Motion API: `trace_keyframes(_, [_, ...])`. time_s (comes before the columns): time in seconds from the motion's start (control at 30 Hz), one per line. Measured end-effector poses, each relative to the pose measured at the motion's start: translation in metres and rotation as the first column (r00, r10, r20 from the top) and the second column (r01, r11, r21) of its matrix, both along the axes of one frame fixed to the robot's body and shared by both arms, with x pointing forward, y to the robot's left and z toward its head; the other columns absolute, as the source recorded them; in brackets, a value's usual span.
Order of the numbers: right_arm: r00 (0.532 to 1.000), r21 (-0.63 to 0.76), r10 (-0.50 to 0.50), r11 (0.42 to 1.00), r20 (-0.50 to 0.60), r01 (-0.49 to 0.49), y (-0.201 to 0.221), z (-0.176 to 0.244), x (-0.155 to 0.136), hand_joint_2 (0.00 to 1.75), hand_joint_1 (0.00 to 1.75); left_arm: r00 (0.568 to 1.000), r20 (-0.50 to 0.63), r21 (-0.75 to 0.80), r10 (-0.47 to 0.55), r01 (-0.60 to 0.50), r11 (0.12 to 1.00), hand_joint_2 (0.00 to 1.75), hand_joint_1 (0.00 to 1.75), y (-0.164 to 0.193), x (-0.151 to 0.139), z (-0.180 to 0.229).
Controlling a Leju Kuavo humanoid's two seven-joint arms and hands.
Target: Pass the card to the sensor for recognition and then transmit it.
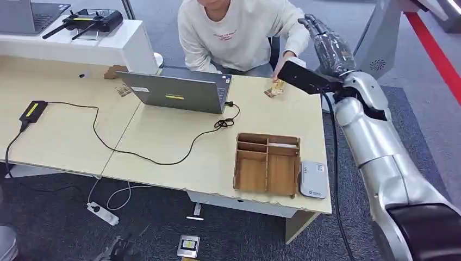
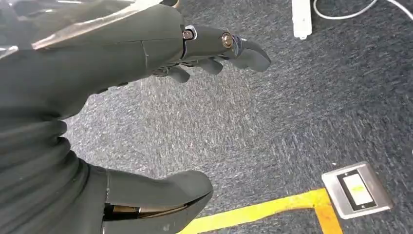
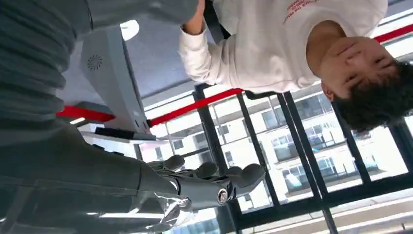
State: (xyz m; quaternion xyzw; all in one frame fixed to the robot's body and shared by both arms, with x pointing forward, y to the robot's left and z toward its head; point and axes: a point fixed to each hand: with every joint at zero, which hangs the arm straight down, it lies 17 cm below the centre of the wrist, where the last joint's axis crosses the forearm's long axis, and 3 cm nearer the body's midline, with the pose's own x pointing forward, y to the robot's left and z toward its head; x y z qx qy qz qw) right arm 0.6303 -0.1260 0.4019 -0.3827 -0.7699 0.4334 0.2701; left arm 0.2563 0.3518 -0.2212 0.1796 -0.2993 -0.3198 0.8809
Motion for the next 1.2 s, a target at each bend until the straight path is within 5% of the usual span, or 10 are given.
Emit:
trace_keyframes(0.2, [0.992,0.267,0.005,0.963,0.128,-0.04,-0.042,0.063,-0.008,1.75,0.0,0.999,0.004,-0.016,0.053,-0.053,0.998,1.75,0.0,0.007,-0.013,-0.004])
trace_keyframes(0.4, [0.984,0.578,-0.063,0.815,0.165,-0.045,-0.123,0.099,-0.014,1.75,0.0,0.991,-0.029,-0.045,0.133,-0.135,0.99,1.75,0.0,0.013,-0.037,-0.012])
trace_keyframes(0.73, [0.988,0.861,-0.127,0.488,-0.089,0.14,-0.241,-0.007,-0.023,1.75,0.0,0.951,-0.117,-0.063,0.286,-0.295,0.953,1.75,0.0,0.023,-0.058,-0.022])
trace_keyframes(0.9, [0.971,0.857,-0.153,0.459,-0.183,0.234,-0.268,-0.075,-0.044,1.75,0.0,0.931,-0.128,-0.054,0.341,-0.35,0.935,1.75,0.0,0.023,-0.063,-0.024])
trace_keyframes(1.2, [0.963,0.853,-0.194,0.454,-0.189,0.259,-0.292,-0.084,-0.059,1.75,0.0,0.923,-0.137,-0.065,0.36,-0.371,0.926,1.75,0.0,0.015,-0.063,-0.026])
